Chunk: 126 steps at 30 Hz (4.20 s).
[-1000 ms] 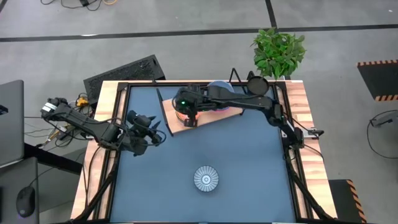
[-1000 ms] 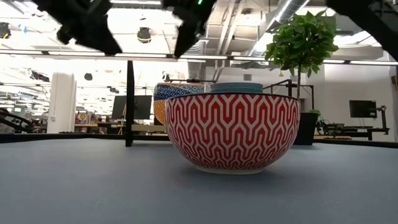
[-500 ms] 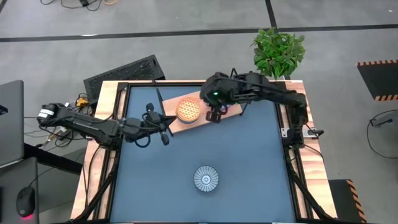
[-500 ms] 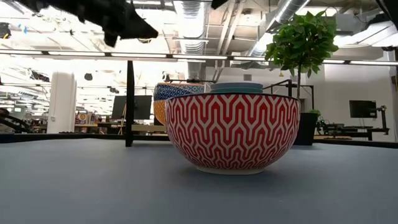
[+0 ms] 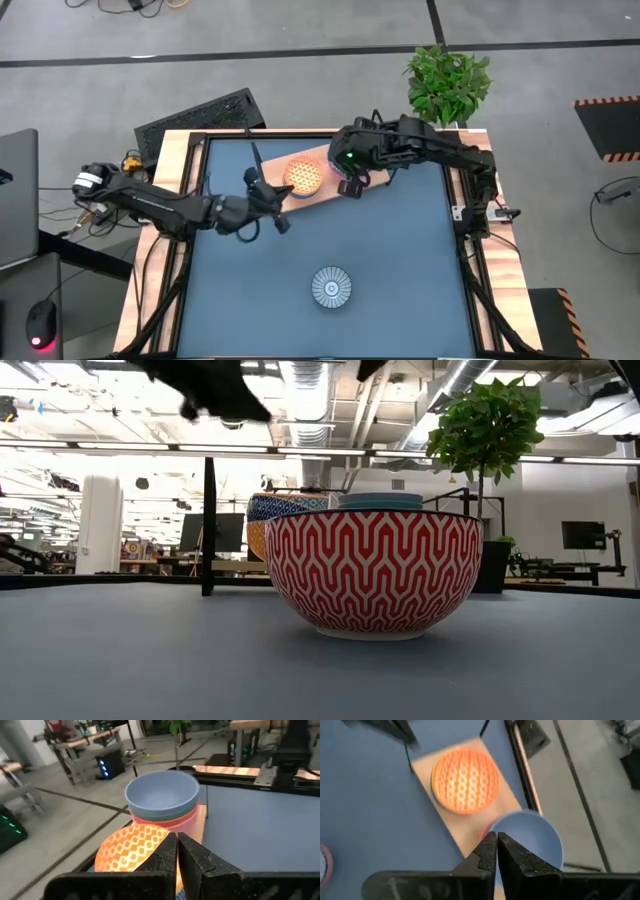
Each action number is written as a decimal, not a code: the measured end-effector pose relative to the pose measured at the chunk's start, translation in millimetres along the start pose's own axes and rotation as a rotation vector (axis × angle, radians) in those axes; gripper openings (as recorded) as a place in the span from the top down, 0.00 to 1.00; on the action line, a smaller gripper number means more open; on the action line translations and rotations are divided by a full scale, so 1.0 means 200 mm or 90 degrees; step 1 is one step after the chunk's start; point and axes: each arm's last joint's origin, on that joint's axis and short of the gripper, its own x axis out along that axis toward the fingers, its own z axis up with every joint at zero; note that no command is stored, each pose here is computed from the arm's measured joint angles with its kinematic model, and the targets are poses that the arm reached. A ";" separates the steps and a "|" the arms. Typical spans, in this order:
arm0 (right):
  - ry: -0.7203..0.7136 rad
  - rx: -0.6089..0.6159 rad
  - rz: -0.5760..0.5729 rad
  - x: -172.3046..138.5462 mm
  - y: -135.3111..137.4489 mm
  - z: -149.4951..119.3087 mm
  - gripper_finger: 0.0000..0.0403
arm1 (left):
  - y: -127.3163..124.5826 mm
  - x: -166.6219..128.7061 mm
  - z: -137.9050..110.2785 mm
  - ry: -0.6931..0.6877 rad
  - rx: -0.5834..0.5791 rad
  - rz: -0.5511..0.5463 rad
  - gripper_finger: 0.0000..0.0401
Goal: Place and stack bowls onto a shelf
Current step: Adjust the stacked colored bowls
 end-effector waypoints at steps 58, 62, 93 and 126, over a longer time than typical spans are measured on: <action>0.001 0.042 -0.024 0.04 -0.13 0.00 0.91 | 0.57 -0.11 -0.63 -0.043 -0.133 -0.097 1.00; -0.003 0.044 -0.024 0.05 -0.13 0.01 0.90 | 0.56 -0.07 -0.63 -0.033 -0.132 -0.128 1.00; -0.034 0.070 0.057 0.55 -0.13 -0.01 0.93 | 0.51 0.04 -0.62 -0.104 -0.072 -0.183 1.00; -0.110 0.123 0.085 0.99 -0.18 -0.02 0.93 | 0.54 0.07 -0.59 -0.114 0.007 -0.175 1.00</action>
